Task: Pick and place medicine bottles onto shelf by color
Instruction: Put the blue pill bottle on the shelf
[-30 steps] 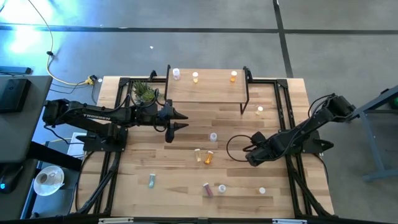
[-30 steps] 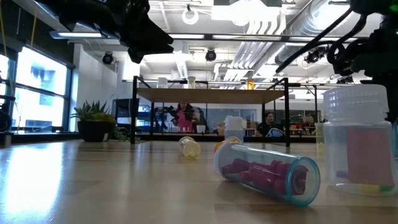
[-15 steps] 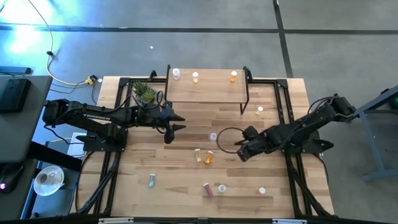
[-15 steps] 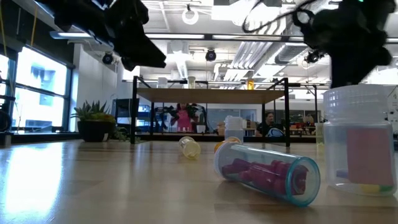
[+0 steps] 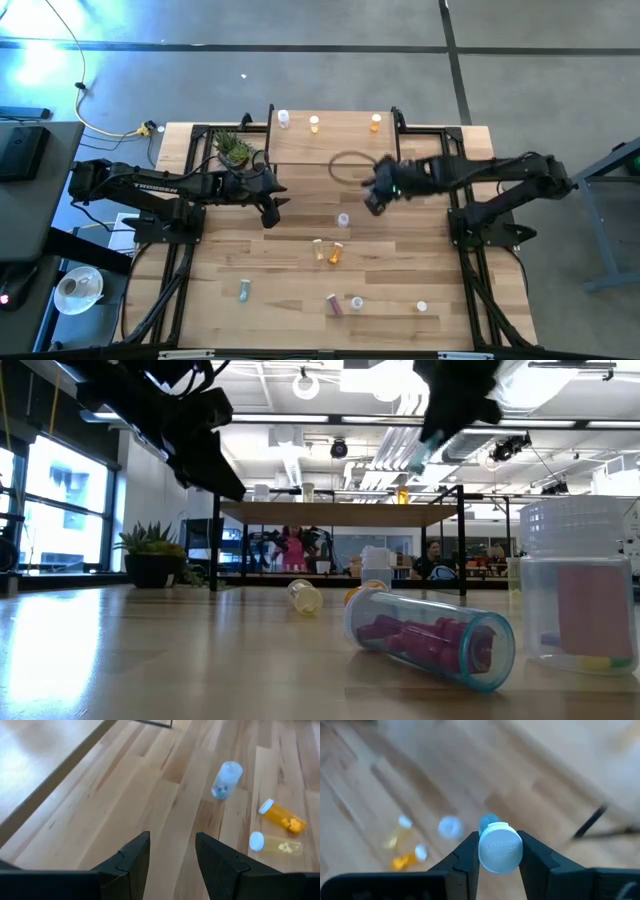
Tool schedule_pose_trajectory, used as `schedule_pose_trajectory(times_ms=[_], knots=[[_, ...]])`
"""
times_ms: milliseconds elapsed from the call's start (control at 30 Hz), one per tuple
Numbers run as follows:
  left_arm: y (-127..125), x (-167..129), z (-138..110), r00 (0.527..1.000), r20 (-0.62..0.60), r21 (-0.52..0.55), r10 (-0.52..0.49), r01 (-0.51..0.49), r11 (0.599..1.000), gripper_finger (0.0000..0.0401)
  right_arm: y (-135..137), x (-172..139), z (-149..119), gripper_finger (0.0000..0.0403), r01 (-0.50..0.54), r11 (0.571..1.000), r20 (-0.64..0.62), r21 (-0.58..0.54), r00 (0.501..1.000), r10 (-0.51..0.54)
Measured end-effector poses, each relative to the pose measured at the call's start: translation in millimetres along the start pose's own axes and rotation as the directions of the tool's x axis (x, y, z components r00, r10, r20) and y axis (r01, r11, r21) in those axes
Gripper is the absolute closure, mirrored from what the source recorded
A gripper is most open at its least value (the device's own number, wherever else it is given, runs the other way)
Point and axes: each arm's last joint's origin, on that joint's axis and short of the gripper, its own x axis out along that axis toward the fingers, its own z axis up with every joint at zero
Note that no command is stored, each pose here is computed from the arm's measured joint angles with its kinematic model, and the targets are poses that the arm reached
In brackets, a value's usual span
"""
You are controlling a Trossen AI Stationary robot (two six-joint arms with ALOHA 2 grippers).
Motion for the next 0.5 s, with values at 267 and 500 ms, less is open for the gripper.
schedule_pose_trajectory(times_ms=[267,500], knots=[[0,0,-1,1.0,-0.011,0.002,0.002,-0.002,1.0,0.0252,-36,-28,60,0.031,0.048,0.998,0.169,-0.031,0.985,-0.042],[0,0,-1,1.0,-0.011,0.002,0.002,-0.002,1.0,0.0252,-69,-54,96,0.031,0.109,0.994,0.292,0.014,0.95,-0.108]])
